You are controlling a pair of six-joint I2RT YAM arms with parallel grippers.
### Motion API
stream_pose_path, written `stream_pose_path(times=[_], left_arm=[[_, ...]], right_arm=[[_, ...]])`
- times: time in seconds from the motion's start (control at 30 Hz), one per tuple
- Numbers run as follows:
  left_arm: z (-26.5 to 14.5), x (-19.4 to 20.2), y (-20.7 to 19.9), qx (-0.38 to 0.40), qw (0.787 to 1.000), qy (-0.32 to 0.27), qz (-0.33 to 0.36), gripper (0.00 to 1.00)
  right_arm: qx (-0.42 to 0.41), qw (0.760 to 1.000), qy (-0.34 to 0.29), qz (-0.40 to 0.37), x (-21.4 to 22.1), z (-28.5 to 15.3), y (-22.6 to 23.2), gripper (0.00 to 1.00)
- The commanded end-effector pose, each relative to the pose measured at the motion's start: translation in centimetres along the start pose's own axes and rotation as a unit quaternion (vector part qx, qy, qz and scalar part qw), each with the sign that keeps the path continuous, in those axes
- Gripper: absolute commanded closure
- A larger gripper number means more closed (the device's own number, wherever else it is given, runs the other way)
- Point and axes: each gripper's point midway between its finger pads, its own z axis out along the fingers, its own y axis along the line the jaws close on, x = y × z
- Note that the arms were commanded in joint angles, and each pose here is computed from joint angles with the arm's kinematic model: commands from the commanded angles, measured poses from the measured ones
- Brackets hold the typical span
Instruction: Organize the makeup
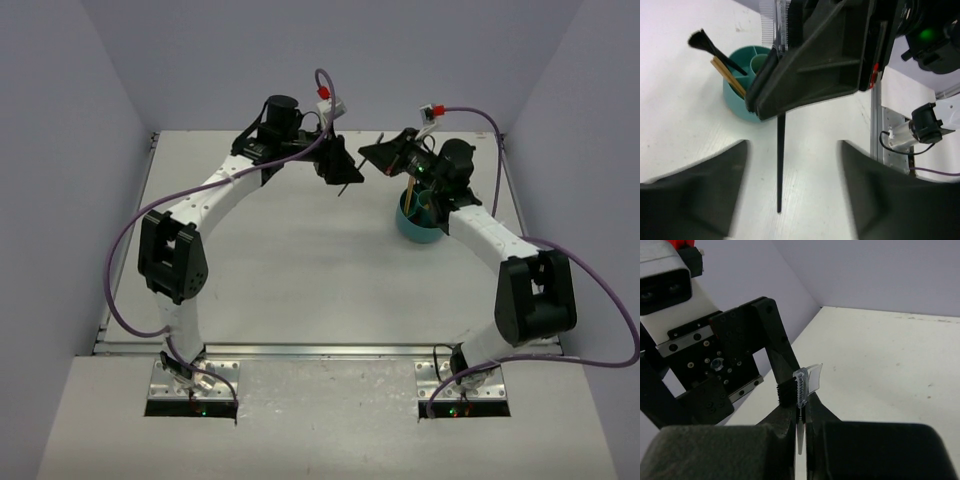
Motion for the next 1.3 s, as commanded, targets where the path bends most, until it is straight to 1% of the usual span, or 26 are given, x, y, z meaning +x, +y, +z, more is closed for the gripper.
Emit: stream_pose_path(times=[0.0,0.03,0.1,0.13,0.2,0.23,0.27,0.3,0.33,0.37,0.4,0.47,0.73,0.97,1.1,1.17,1.2,1.23,1.27], left_arm=[[-1.5,-1.3,-1.8,-0.002,0.999,0.001,0.034,0.02],[-1.7,-0.8,-1.1,-0.022,0.999,0.008,0.032,0.0],[-2.3,-0.4,0.2,-0.053,0.998,0.014,0.03,0.0],[-2.9,-0.2,1.2,-0.078,0.996,0.016,0.03,0.0],[-3.9,0.1,2.8,-0.115,0.993,0.018,0.028,0.0],[-4.7,0.4,3.8,-0.135,0.99,0.02,0.027,0.0],[-5.5,0.8,4.9,-0.158,0.987,0.023,0.024,0.0],[-6.0,1.0,5.6,-0.175,0.984,0.025,0.023,0.0],[-6.4,1.1,5.9,-0.181,0.983,0.027,0.021,0.0],[-6.8,1.6,6.6,-0.196,0.98,0.034,0.024,0.0],[-7.4,2.0,7.1,-0.207,0.977,0.04,0.027,0.0],[-8.0,2.9,7.7,-0.223,0.973,0.05,0.028,0.0],[-9.6,4.7,8.6,-0.243,0.967,0.073,0.017,0.0],[-10.7,5.5,9.3,-0.257,0.963,0.075,0.01,0.0],[-10.8,5.2,9.4,-0.259,0.963,0.073,0.018,0.0],[-10.8,5.1,9.5,-0.26,0.963,0.074,0.02,0.0],[-10.8,5.1,9.6,-0.26,0.962,0.074,0.021,0.0],[-10.8,5.0,9.7,-0.262,0.962,0.074,0.023,0.0],[-10.8,5.0,9.7,-0.262,0.962,0.074,0.024,0.0]], right_arm=[[0.025,0.993,-0.047,-0.108,-4.0,-1.3,-0.2,1.0],[0.058,0.988,-0.038,-0.135,-4.6,-2.0,-1.5,1.0],[0.117,0.977,-0.035,-0.174,-5.9,-3.3,-3.7,1.0],[0.162,0.965,-0.039,-0.202,-7.2,-4.6,-5.4,1.0],[0.215,0.947,-0.045,-0.233,-8.9,-6.3,-7.6,1.0],[0.252,0.932,-0.045,-0.257,-9.9,-7.4,-9.2,1.0],[0.298,0.911,-0.04,-0.281,-10.9,-8.7,-11.1,1.0],[0.333,0.897,-0.036,-0.287,-11.2,-9.5,-12.6,1.0],[0.34,0.892,-0.031,-0.298,-11.2,-9.7,-13.0,1.0],[0.366,0.878,-0.026,-0.307,-11.3,-10.4,-14.4,1.0],[0.384,0.87,-0.028,-0.309,-11.8,-11.3,-15.6,1.0],[0.388,0.868,-0.025,-0.309,-11.4,-11.1,-17.2,1.0],[0.393,0.873,-0.016,-0.287,-10.2,-9.7,-20.3,1.0],[0.39,0.883,0.006,-0.261,-7.0,-9.7,-22.3,1.0],[0.376,0.892,0.037,-0.25,-4.9,-9.6,-22.5,1.0],[0.374,0.893,0.054,-0.243,-4.0,-9.7,-22.7,0.97],[0.373,0.894,0.06,-0.24,-3.7,-9.8,-22.7,0.92],[0.372,0.895,0.064,-0.238,-3.6,-9.9,-22.5,0.82],[0.371,0.895,0.069,-0.238,-3.4,-10.0,-22.4,0.75]])
